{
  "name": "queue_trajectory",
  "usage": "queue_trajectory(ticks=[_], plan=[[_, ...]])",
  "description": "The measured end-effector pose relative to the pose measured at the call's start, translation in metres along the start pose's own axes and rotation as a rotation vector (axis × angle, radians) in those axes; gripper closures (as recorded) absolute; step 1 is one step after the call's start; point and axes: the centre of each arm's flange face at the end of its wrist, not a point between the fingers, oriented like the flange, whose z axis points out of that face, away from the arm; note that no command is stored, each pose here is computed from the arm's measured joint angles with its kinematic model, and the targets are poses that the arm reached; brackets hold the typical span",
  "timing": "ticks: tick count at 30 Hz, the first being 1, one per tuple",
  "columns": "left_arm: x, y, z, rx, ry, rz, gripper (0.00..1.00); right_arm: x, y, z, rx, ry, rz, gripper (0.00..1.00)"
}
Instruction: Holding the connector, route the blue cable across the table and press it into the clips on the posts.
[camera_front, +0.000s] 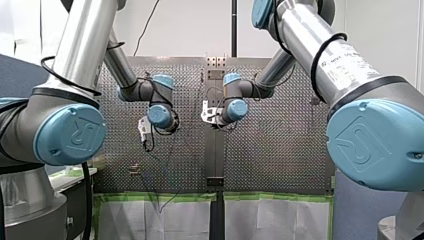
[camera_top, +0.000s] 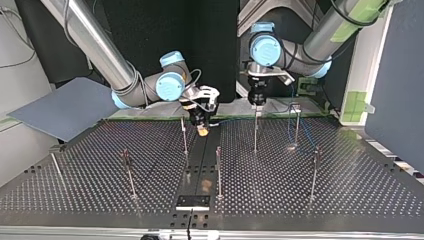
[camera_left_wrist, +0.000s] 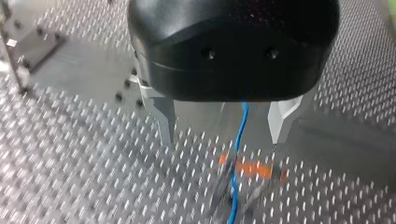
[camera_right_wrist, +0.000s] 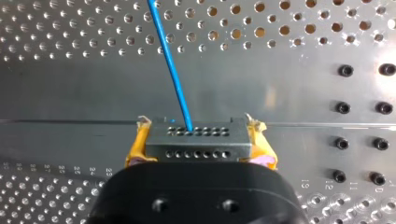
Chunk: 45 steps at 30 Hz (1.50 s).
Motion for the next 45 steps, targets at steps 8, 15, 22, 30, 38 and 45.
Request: queue_trajectory(ticks=[8,15,22,30,38,45], plan=[[-0.001,-0.043,-0.009,0.133,-0.026,-0.028,0.02,-0.001,0.000,0.000,0.000,-0.001,0.000,1.00],[-0.007,-0.079,-0.016,0.221,-0.024,-0.079,0.02,-0.001,0.000,0.000,0.002,-0.001,0.004,1.00],[0.016,-0.073,-0.014,0.186,0.037,-0.088,0.02,-0.001,0.000,0.000,0.003,-0.001,0.005,1.00],[0.020,-0.064,-0.005,0.129,0.010,-0.082,0.02,-0.001,0.000,0.000,0.003,-0.001,0.005,1.00],[0.017,-0.066,0.011,0.143,-0.038,-0.106,0.02,-0.001,0.000,0.000,0.003,0.000,0.005,1.00],[0.022,-0.068,0.036,0.141,-0.051,-0.123,0.02,-0.001,0.000,0.000,0.004,-0.001,0.005,1.00]])
